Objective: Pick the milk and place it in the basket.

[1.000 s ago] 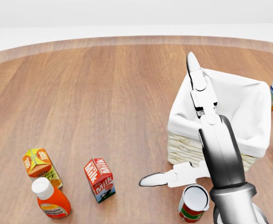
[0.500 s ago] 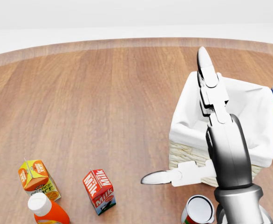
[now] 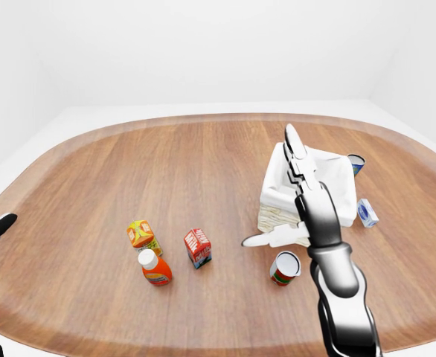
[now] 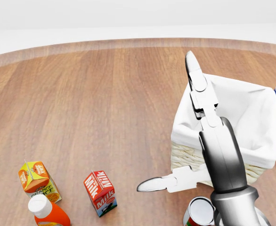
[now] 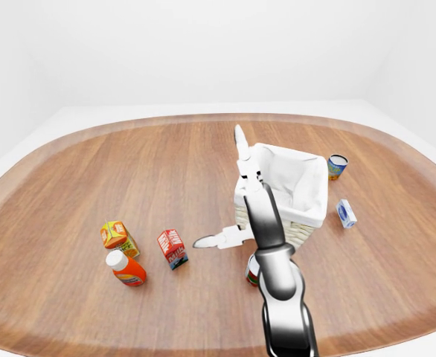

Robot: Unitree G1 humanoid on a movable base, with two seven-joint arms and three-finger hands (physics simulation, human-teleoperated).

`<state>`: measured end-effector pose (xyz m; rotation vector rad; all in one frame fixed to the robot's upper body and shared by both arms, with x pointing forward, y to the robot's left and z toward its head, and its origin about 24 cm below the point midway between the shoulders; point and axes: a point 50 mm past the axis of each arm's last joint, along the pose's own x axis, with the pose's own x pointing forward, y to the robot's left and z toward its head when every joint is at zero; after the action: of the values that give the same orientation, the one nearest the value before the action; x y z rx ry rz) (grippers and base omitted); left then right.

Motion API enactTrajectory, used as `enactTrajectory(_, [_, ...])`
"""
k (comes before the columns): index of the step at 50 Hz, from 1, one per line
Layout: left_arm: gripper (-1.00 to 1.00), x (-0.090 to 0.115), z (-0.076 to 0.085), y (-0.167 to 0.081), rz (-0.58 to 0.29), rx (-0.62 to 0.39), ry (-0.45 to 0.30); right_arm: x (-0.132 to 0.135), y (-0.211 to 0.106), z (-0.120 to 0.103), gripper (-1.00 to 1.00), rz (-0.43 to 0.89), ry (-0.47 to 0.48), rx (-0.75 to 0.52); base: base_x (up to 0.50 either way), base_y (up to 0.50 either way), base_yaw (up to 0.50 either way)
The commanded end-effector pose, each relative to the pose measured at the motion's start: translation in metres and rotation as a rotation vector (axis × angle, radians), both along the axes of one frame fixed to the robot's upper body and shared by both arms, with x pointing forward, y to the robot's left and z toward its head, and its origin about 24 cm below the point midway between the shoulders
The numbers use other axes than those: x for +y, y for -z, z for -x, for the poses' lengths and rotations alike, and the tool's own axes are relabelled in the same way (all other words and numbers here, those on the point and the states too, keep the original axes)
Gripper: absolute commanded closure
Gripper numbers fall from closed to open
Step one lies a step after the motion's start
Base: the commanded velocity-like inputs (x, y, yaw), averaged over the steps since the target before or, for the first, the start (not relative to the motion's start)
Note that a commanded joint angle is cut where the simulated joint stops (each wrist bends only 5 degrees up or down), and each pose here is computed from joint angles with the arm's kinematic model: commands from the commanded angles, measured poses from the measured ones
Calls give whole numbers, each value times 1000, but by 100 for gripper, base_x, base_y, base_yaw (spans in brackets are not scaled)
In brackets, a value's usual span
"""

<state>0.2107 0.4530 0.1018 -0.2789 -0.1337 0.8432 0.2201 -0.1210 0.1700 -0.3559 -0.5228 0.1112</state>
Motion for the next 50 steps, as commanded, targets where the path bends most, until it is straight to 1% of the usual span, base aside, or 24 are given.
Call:
enactTrajectory(1, [-100, 0, 0, 0, 0, 0, 1, 8, -7, 0, -98, 49, -23, -31, 0, 0, 0])
enactTrajectory(6, [-100, 0, 0, 0, 0, 0, 2, 12, -3, -2, -98, 73, -35, -12, 0, 0, 0])
enactTrajectory(10, [-100, 0, 0, 0, -1, 1, 2, 18, -7, 1, -98, 98, -55, -31, 0, 0, 0])
enactTrajectory(15, [-100, 0, 0, 0, -1, 1, 2, 28, -6, -1, -98, 154, -87, -29, 0, 0, 0])
enactTrajectory(29, [-100, 0, 0, 0, -3, 2, 2, 48, -6, 0, -98, 237, -149, -25, 0, 0, 0])
enactTrajectory(40, [-100, 0, 0, 0, -3, 2, 3, 69, -13, -1, -98, 344, -208, -57, 0, 0, 0])
enactTrajectory(50, [-100, 0, 0, 0, -4, 4, 4, 78, -24, -5, -98, 449, -221, -78, 0, 0, 0])
